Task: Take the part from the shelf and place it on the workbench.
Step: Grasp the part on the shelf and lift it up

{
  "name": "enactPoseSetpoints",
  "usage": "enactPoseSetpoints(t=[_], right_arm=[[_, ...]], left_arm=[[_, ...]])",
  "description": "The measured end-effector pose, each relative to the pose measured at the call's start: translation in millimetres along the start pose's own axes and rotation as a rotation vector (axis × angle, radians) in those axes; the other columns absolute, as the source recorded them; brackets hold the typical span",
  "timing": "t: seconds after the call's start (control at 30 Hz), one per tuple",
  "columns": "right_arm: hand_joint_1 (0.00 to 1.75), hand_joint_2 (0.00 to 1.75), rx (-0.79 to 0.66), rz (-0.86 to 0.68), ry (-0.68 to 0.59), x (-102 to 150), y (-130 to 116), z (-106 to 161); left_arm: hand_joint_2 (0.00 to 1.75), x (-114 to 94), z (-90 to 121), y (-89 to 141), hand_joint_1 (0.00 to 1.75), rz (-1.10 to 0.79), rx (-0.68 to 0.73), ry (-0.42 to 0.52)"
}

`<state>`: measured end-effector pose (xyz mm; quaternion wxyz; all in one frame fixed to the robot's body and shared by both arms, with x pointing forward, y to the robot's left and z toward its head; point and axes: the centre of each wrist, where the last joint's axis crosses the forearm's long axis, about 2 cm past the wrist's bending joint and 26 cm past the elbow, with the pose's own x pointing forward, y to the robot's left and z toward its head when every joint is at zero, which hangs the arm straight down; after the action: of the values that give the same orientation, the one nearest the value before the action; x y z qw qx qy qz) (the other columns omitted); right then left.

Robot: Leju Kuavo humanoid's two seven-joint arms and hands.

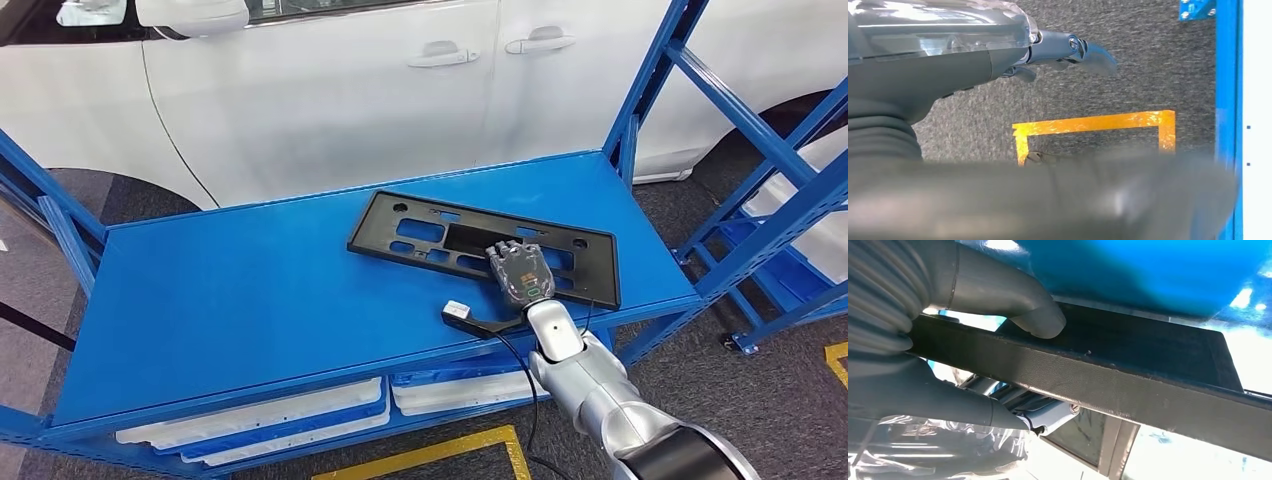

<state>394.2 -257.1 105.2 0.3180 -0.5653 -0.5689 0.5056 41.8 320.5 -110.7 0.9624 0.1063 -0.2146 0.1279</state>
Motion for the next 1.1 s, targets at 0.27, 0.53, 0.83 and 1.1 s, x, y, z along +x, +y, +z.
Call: enactPoseSetpoints(t=[0.27, 0.53, 0.83, 1.1], right_arm=[[1.75, 1.75, -0.153, -0.258, -0.165, 0, -20, -8], [1.75, 1.75, -0.679, -1.117, -0.183, -11, -99, -4], [1.75, 1.75, -0.910, -1.368, -0.609, -9, -205, 29], [1.75, 1.75, -0.537, -1.899, -1.138, 17, -215, 44]], left_arm=[[1.75, 2, -1, 0, 0.00, 0.001, 0.007, -0.046], [1.75, 7, -2, -1, 0.00, 0.035, -0.024, -0.109], [1.75, 8, -3, -1, 0.00, 0.064, -0.035, -0.137], [1.75, 7, -3, -1, 0.00, 0.108, -0.021, -0.132]])
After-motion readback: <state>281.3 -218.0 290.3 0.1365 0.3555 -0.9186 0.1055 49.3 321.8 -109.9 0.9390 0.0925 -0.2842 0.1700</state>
